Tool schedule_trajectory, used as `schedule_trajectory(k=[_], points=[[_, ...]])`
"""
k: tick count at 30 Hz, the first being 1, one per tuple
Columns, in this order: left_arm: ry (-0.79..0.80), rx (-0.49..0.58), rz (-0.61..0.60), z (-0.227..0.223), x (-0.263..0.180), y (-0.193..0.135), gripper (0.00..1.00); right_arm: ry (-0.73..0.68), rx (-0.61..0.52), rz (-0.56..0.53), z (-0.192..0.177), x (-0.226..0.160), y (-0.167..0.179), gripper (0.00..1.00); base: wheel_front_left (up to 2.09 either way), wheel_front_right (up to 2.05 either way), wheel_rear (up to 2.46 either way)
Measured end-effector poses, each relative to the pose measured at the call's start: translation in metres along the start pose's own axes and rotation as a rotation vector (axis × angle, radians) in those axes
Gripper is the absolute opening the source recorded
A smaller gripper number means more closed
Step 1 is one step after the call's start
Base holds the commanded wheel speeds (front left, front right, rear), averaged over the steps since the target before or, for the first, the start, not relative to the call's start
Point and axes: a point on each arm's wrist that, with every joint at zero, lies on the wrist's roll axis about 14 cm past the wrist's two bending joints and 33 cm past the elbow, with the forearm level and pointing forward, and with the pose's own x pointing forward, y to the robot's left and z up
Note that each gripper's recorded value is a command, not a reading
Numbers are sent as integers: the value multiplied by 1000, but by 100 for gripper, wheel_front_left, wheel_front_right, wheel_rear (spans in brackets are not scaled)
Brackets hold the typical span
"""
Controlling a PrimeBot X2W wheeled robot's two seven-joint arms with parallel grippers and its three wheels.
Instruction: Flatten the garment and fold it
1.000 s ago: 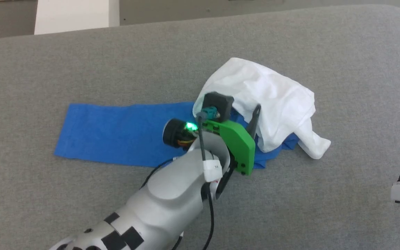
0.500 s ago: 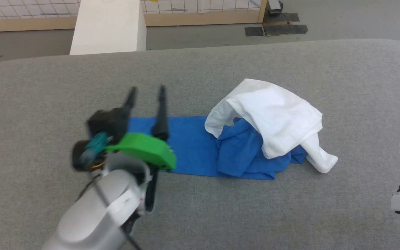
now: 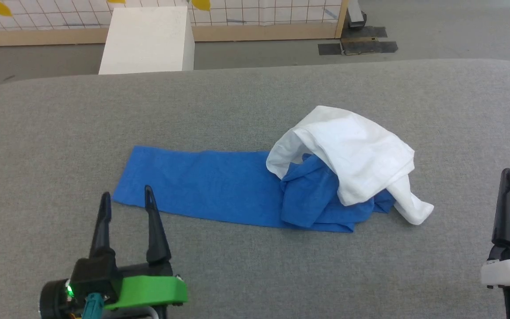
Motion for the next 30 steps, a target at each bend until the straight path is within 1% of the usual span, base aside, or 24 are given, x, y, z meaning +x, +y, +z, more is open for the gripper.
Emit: schedule_trajectory(k=[3,7,10,14,16,19,21,23,27,30], points=[[5,-41,0,-1,-3,-4,100,6,5,13,0,1,5,100,0,0,0],[-4,-57,-8,-1,-2,-5,100,17,8,53,2,7,19,100,0,0,0],[-2,-57,-9,-5,1,-4,100,22,20,87,8,20,32,100,0,0,0],[5,-65,-13,-10,4,-3,100,53,28,166,17,48,53,100,0,0,0],[13,-61,-13,-14,6,-3,100,106,31,201,12,59,59,100,0,0,0],[34,-60,-19,-23,7,-4,100,221,26,245,-4,74,65,100,0,0,0],[53,-62,-24,-30,9,-6,100,311,21,266,-21,83,67,100,0,0,0],[68,-64,-26,-37,11,-7,100,385,-12,287,-36,90,68,100,0,0,0],[98,-59,-19,-49,14,-4,100,574,-45,323,-79,94,73,100,0,0,0],[111,-50,-15,-55,16,-2,100,740,-83,352,-118,85,76,100,0,0,0]])
